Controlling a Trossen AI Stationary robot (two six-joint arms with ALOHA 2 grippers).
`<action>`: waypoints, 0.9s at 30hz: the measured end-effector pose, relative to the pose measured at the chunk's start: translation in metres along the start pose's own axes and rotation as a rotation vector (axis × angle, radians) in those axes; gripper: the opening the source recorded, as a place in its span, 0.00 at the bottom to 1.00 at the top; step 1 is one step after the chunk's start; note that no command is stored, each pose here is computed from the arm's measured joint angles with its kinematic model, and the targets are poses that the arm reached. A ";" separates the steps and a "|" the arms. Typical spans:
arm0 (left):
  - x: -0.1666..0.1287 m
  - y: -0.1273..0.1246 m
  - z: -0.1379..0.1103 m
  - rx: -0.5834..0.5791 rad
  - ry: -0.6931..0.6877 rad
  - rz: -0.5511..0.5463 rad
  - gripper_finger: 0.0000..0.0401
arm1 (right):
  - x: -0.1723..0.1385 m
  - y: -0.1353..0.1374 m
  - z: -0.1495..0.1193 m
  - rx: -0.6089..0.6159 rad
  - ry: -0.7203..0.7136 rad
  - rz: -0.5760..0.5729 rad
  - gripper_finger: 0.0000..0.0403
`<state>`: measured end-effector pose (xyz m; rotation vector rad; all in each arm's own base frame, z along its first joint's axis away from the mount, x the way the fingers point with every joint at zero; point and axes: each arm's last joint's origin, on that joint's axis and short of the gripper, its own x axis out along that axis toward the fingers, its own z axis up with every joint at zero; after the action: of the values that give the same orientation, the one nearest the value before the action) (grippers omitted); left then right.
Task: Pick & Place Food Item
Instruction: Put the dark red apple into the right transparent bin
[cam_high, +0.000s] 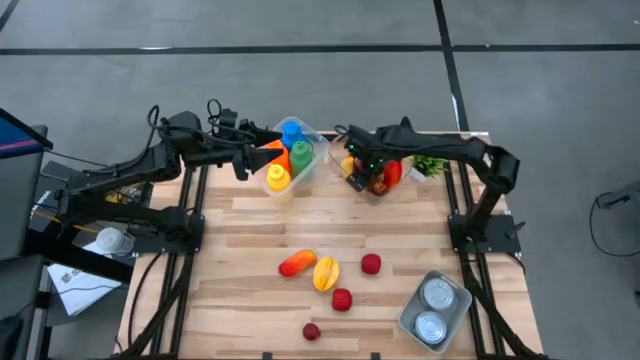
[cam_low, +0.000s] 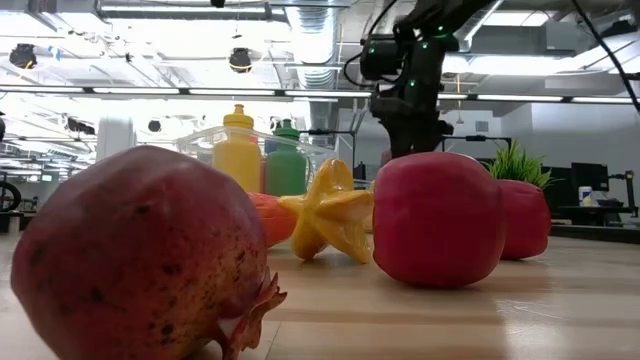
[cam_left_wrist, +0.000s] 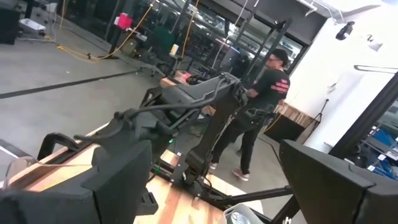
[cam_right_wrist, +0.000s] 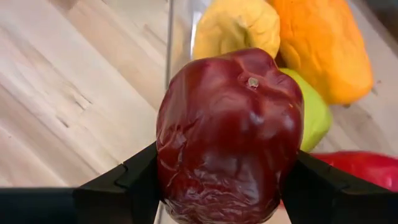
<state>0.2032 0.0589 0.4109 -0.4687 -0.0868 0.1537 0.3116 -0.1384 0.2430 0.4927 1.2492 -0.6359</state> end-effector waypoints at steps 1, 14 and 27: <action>0.000 0.000 0.000 -0.003 -0.001 0.000 0.85 | 0.003 0.001 0.001 -0.001 0.006 -0.002 0.62; 0.000 0.000 0.000 -0.023 -0.002 0.000 0.85 | 0.025 -0.003 0.005 -0.051 0.062 -0.020 0.73; -0.001 0.007 -0.013 -0.027 0.136 0.066 0.85 | 0.011 -0.010 0.007 -0.060 0.022 -0.011 0.96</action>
<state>0.2028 0.0587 0.3962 -0.5080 0.0603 0.1853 0.3117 -0.1520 0.2345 0.4442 1.2884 -0.6014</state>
